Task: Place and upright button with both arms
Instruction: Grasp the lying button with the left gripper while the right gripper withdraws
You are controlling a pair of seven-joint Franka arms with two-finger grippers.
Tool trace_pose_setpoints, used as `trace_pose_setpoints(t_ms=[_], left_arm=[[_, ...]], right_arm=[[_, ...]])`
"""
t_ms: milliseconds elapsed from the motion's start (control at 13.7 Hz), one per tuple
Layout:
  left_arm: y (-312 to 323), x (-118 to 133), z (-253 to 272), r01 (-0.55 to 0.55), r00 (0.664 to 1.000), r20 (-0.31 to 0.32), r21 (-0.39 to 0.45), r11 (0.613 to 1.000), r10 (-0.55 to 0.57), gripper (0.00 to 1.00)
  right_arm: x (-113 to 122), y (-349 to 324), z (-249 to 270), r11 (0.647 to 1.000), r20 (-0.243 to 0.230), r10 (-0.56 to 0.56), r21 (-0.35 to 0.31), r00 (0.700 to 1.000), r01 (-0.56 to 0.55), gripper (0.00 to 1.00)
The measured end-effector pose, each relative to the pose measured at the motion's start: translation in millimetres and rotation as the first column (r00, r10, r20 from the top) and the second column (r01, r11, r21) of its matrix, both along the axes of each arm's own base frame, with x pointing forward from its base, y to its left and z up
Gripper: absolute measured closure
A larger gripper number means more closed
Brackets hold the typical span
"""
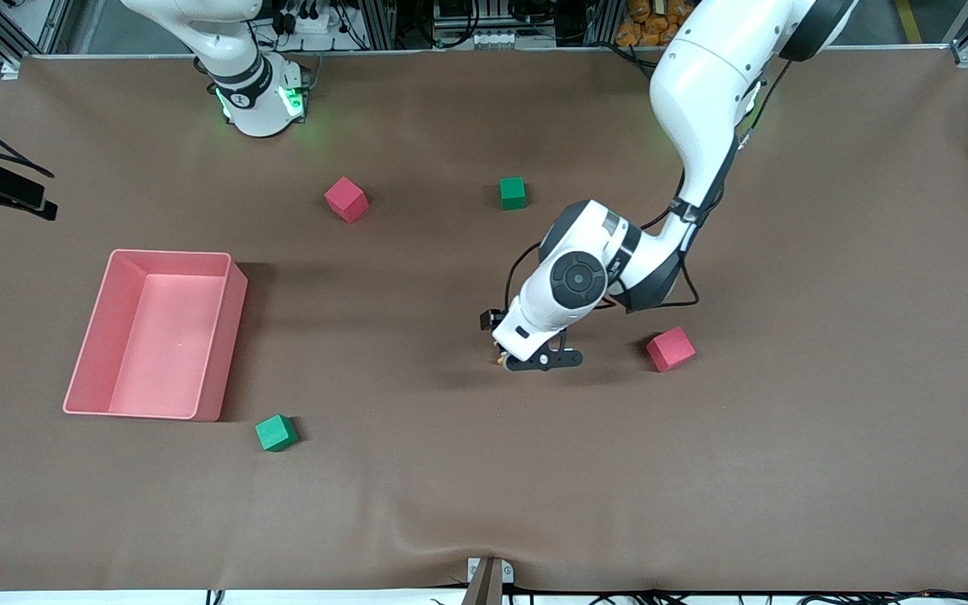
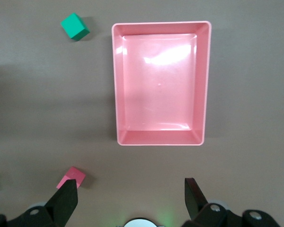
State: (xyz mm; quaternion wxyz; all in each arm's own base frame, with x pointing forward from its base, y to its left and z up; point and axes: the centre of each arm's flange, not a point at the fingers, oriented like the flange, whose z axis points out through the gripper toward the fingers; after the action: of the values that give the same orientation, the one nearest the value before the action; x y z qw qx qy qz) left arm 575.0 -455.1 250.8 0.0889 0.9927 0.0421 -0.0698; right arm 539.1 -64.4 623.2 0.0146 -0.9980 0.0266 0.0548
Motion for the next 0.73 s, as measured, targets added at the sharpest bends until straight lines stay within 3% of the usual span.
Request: trace_pose_setpoints(t_ms=[365,729], left_arm=[[-16.8,-12.3,-25.7,0.020,0.999,0.043,0.054,0.998,-0.022,0.00],[-12.3,-8.1,-46.9,0.015,0.998,0.058,0.061,0.998,-0.019,0.02]], right_arm=[[-0.1,9.6,13.5,0.998,0.023,-0.056,-0.034,0.998,0.057,0.00],[-1.6,8.8,17.5,0.997,0.020,-0.061,-0.035,0.998,0.061,0.00]])
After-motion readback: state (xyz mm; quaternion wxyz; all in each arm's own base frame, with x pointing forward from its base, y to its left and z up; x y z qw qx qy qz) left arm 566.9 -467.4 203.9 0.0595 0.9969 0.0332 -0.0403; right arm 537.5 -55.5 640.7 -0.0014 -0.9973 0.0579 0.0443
